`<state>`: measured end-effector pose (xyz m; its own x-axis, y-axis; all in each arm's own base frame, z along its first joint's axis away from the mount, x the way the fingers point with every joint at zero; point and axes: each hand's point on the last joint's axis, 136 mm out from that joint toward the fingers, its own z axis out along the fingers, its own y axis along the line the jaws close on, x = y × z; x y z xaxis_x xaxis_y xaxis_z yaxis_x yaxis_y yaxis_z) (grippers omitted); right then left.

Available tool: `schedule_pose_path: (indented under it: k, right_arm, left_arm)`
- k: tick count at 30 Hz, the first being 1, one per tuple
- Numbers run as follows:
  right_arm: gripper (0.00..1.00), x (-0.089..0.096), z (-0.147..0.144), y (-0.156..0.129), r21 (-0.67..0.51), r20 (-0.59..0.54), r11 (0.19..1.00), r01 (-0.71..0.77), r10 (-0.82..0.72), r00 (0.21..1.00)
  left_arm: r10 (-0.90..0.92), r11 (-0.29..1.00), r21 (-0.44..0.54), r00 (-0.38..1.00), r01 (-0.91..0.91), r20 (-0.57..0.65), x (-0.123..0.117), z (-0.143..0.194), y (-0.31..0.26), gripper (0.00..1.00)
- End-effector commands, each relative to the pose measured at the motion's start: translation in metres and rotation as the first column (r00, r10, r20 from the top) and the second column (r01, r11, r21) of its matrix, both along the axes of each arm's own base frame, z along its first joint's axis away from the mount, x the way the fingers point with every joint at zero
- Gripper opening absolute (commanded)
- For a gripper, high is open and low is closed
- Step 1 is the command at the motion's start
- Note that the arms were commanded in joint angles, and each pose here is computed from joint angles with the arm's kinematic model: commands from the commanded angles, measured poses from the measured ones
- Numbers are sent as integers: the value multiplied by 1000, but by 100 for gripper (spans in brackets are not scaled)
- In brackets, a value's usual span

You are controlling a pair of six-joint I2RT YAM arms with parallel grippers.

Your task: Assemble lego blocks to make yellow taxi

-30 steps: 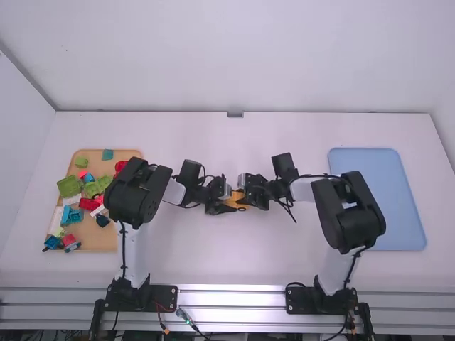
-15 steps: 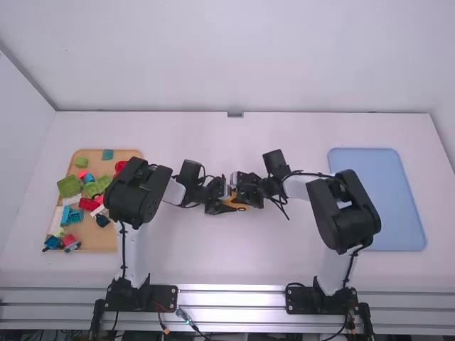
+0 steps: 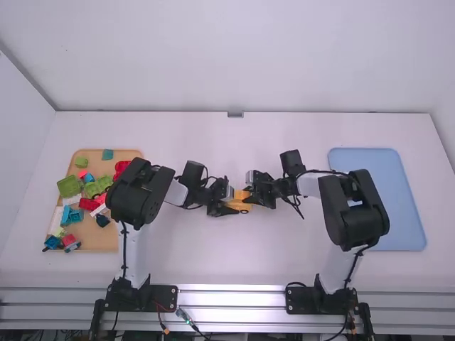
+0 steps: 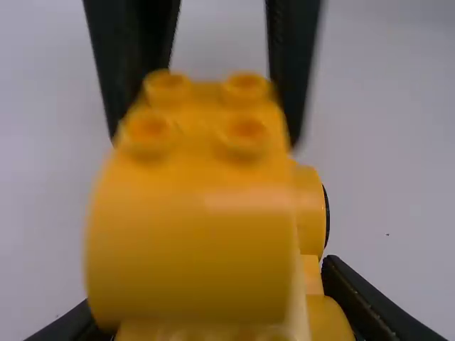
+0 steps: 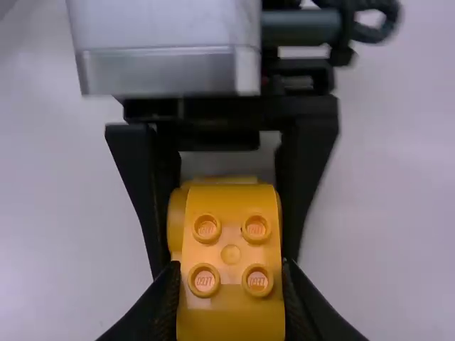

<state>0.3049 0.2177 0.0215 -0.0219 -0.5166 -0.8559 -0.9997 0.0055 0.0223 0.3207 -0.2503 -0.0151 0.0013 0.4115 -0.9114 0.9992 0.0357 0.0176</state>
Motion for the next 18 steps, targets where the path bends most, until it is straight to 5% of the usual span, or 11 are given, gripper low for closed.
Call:
schedule_pose_path:
  k: [1,11,18]
  right_arm:
    - [0,-2,2,0,-33,15,999,4,-4,1000]
    - [0,-18,-7,19,-79,-4,996,-41,41,999]
    - [0,-8,-7,21,-56,-15,998,35,-36,999]
  left_arm:
    - [19,1000,22,998,-18,-54,-6,-13,6,51]
    - [20,1000,22,998,-18,-53,-6,-13,6,51]
    - [19,1000,20,999,-19,-47,-3,-12,5,50]
